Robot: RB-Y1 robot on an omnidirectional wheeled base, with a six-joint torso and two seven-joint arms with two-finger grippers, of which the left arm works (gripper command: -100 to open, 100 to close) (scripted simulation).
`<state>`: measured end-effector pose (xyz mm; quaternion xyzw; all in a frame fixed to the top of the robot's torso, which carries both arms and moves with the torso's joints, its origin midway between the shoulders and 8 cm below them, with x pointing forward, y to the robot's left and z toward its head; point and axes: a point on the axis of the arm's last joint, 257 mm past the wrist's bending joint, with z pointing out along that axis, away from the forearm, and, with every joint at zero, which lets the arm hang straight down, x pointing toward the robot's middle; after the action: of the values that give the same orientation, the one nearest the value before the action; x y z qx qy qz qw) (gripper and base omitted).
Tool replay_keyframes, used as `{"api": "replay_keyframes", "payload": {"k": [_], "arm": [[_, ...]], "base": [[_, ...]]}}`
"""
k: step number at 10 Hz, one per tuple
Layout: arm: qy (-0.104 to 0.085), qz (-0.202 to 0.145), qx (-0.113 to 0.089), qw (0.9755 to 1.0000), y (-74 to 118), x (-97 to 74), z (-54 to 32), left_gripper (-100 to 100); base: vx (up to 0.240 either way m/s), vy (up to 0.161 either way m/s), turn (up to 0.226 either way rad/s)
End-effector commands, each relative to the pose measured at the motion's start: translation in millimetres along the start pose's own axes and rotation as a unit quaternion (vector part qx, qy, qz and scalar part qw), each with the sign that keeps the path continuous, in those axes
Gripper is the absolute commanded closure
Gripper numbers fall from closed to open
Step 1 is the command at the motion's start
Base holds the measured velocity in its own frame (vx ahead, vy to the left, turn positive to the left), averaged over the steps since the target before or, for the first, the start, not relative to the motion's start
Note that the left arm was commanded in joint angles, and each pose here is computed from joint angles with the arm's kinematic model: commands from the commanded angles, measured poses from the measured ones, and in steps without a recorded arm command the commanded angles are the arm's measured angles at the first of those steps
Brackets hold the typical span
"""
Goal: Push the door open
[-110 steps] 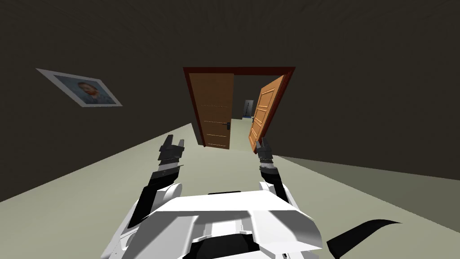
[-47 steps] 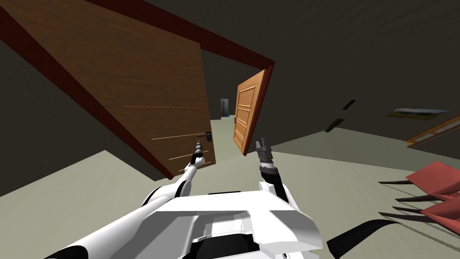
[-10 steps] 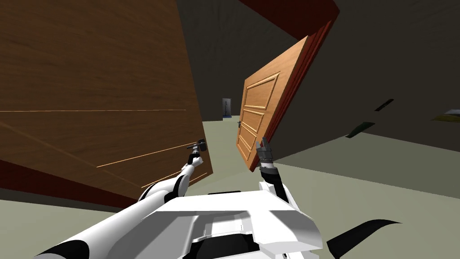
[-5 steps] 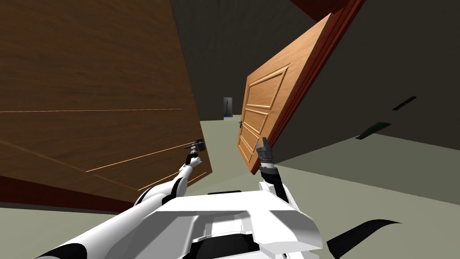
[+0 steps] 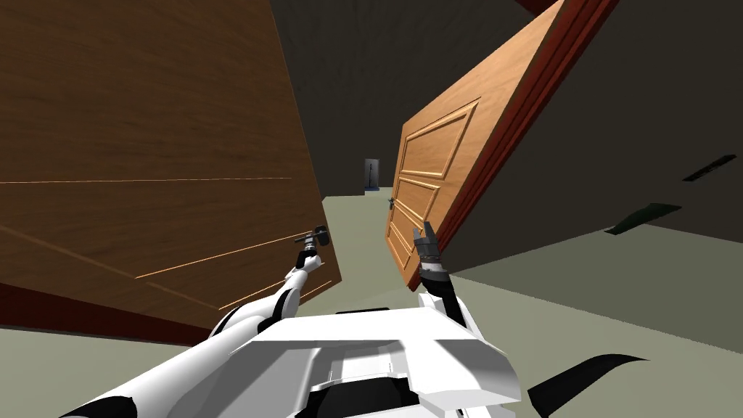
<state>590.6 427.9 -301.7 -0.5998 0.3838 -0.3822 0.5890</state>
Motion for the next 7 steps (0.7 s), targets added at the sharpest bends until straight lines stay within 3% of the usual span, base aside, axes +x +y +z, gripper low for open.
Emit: {"api": "replay_keyframes", "payload": {"k": [1, 4, 6, 7], "arm": [[-0.011, 0.002, 0.007, 0.9999, -7.4, -17.3, 6.4, 100], [-0.024, 0.002, 0.007, 0.9997, -7.7, -40.7, 7.7, 100], [-0.024, 0.002, 0.007, 0.9997, -7.7, -40.7, 7.7, 100], [-0.031, 0.003, 0.007, 0.9995, -8.0, -52.6, 8.1, 100]], "base": [[0.184, -0.079, 0.102], [0.204, -0.083, 0.122], [0.092, -0.017, 0.039], [0.112, -0.052, 0.077]]}}
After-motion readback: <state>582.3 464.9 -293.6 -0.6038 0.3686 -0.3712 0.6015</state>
